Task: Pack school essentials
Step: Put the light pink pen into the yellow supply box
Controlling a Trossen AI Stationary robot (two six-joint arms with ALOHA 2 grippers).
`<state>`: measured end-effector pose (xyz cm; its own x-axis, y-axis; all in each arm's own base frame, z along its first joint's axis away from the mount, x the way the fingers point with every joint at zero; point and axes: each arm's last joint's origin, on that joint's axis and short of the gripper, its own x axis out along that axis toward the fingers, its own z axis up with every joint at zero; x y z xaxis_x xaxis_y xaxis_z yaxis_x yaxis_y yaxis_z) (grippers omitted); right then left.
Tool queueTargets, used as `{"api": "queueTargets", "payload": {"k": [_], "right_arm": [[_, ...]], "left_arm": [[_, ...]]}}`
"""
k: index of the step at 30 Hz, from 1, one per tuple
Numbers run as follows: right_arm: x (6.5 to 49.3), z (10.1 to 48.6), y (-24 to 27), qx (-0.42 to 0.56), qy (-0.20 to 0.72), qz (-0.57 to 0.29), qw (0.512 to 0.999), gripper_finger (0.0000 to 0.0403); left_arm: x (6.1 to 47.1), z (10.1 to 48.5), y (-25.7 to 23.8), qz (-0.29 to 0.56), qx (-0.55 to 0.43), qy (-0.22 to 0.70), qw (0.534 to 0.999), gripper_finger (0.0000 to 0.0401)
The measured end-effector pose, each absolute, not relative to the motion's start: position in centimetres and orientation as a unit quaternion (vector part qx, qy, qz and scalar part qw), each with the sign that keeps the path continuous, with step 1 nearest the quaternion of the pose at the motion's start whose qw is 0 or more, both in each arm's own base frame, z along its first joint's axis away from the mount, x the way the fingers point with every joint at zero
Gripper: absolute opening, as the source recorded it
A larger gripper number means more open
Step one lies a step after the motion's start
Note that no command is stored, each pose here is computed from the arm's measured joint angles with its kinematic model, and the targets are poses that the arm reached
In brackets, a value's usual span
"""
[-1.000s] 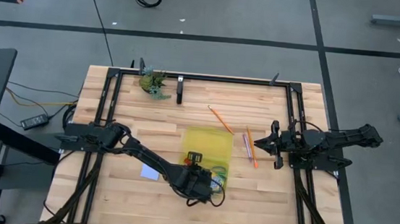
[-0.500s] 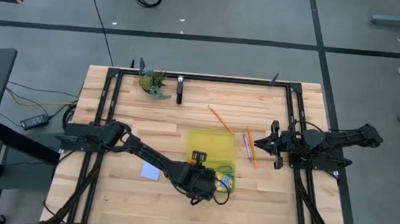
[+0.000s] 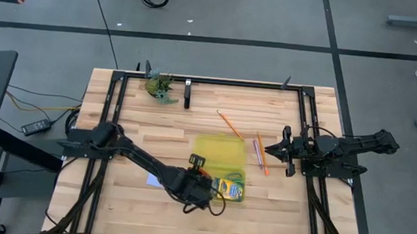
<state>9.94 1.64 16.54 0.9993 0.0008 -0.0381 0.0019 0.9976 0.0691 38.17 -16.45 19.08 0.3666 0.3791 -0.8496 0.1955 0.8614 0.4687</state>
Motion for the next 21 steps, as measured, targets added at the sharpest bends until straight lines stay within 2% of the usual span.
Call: {"api": "queueTargets", "payload": {"k": [6,12,21], "right_arm": [[9.9,16.5,1.6,0.034,0.019,0.0,0.999,0.0051],[9.9,16.5,1.6,0.034,0.02,0.0,0.999,0.0051],[10.0,16.5,1.7,0.034,0.021,0.0,0.999,0.0051]], "left_arm": [[37.2,17.6,-15.8,0.035,0.295,0.544,0.785,0.0004],[37.1,16.8,-13.6,0.004,0.336,0.525,0.782,0.0014],[34.9,17.4,-10.2,-0.038,0.303,0.531,0.79,0.0008]]}}
